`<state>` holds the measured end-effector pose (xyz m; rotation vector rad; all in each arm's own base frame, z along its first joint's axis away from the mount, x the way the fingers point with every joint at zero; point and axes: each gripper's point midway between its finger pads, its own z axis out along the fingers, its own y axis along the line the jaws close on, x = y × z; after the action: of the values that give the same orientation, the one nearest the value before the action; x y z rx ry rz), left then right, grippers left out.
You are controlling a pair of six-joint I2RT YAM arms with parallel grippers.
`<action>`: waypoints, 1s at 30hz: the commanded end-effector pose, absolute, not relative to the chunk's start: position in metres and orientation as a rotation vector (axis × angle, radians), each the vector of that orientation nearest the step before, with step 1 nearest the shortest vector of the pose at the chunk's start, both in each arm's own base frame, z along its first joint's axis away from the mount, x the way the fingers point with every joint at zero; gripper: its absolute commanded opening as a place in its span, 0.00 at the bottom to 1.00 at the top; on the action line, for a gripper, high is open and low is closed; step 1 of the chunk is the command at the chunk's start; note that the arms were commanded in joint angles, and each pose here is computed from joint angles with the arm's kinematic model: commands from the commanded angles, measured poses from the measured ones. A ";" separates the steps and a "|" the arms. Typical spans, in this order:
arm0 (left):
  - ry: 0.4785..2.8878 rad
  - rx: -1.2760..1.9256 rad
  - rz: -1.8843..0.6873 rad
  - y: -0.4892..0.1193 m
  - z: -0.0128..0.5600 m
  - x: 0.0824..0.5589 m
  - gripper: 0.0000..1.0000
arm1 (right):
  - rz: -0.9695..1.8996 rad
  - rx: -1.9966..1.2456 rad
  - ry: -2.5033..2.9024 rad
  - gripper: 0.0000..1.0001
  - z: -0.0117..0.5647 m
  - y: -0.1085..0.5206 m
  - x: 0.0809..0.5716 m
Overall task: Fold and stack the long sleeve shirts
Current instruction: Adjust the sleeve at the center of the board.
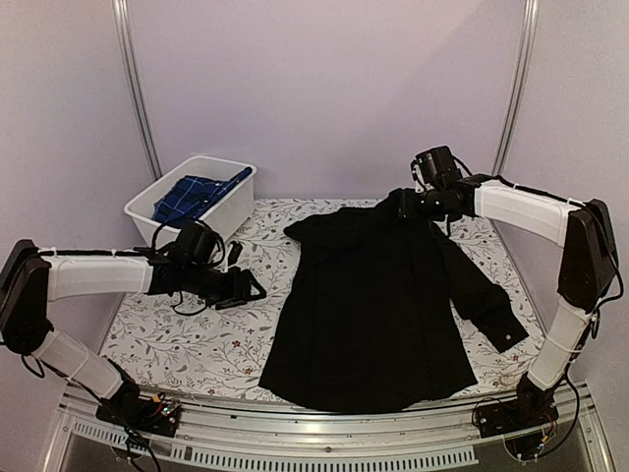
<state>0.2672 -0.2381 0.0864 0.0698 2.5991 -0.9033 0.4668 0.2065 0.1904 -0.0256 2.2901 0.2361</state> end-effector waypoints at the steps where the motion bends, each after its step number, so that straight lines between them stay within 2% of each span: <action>1: 2.459 0.051 -0.839 -0.251 0.110 0.344 0.62 | 0.290 -0.043 2.296 0.00 0.188 0.212 0.460; 6: 2.393 -0.057 -0.779 -0.266 0.100 0.445 0.61 | 0.359 -0.061 2.315 0.00 0.182 0.219 0.439; 10: 2.396 -0.146 -0.710 -0.267 0.075 0.504 0.63 | 0.403 -0.079 2.330 0.00 0.178 0.228 0.423; 21: 2.370 -0.249 -0.725 -0.283 0.039 0.576 0.63 | 0.437 -0.152 2.338 0.00 0.176 0.255 0.397; 24: 2.371 -0.263 -0.718 -0.284 0.030 0.584 0.57 | 0.442 -0.166 2.336 0.00 0.177 0.260 0.394; 27: 2.375 -0.263 -0.727 -0.287 0.024 0.589 0.45 | 0.446 -0.174 2.337 0.00 0.178 0.263 0.391; 29: 2.374 -0.260 -0.740 -0.289 0.023 0.590 0.31 | 0.445 -0.181 2.339 0.00 0.177 0.265 0.390; 30: 2.370 -0.260 -0.744 -0.290 0.024 0.592 0.20 | 0.443 -0.181 2.337 0.00 0.178 0.266 0.389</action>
<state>0.5859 -0.2934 0.0327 -0.2384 2.3571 -0.7427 0.3939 0.2605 0.1637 -0.1795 2.3701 0.4140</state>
